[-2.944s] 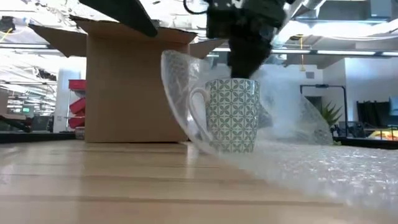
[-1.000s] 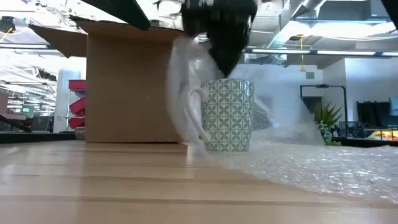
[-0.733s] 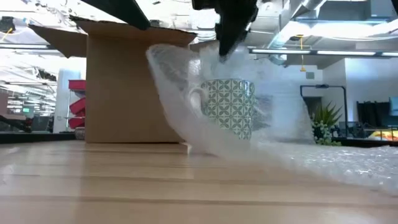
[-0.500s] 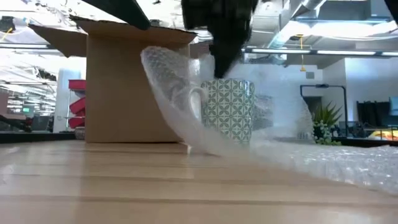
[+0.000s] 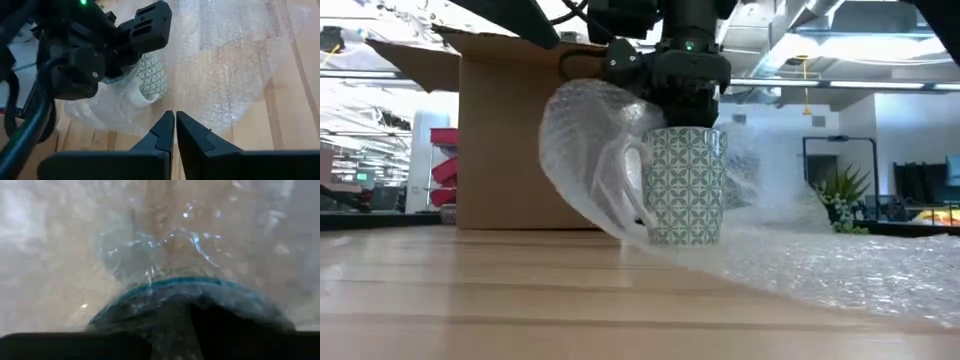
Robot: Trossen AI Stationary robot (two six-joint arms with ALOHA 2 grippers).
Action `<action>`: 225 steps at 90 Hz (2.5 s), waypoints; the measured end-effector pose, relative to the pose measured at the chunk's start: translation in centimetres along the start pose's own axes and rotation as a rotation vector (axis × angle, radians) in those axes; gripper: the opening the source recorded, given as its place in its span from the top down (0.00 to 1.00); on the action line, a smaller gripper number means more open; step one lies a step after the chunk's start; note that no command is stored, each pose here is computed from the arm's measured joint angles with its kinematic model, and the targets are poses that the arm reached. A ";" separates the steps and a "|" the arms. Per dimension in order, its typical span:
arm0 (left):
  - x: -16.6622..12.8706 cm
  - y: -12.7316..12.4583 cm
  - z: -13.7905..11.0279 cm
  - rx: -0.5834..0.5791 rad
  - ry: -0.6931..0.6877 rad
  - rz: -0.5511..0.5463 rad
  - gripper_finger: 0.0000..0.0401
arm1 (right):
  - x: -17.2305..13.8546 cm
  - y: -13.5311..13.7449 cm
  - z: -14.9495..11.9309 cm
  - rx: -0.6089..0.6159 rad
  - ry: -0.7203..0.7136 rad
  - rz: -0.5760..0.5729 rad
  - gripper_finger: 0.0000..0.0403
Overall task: Wrap mug
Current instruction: Wrap the green patterned mug with the bubble wrap
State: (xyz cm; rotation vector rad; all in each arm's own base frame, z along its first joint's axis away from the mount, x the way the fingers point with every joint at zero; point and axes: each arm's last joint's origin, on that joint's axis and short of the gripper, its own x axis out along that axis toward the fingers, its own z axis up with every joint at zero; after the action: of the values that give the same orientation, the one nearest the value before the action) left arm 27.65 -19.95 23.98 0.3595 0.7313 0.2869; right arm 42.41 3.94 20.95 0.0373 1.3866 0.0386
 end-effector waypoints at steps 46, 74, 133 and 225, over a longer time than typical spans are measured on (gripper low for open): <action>0.0 0.0 0.0 -0.013 -0.002 -0.002 1.00 | -7.7 1.8 -1.4 0.003 -0.183 0.034 0.57; 0.0 0.0 0.0 -0.015 -0.001 -0.002 1.00 | -0.7 0.5 -0.5 0.014 -0.082 0.003 0.98; 0.0 -0.1 0.0 -0.015 0.006 -0.018 1.00 | -7.7 2.4 -2.2 -0.050 -0.179 0.002 0.99; 2.4 1.0 1.7 -0.200 -0.007 -0.123 1.00 | -1.7 6.3 -14.2 0.080 -0.304 -0.024 0.64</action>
State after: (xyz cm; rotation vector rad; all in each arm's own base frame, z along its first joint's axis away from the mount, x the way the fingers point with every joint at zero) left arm 30.42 -18.49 24.17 0.1256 0.7079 0.2399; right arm 28.10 10.20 20.34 0.0894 1.0844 -0.0416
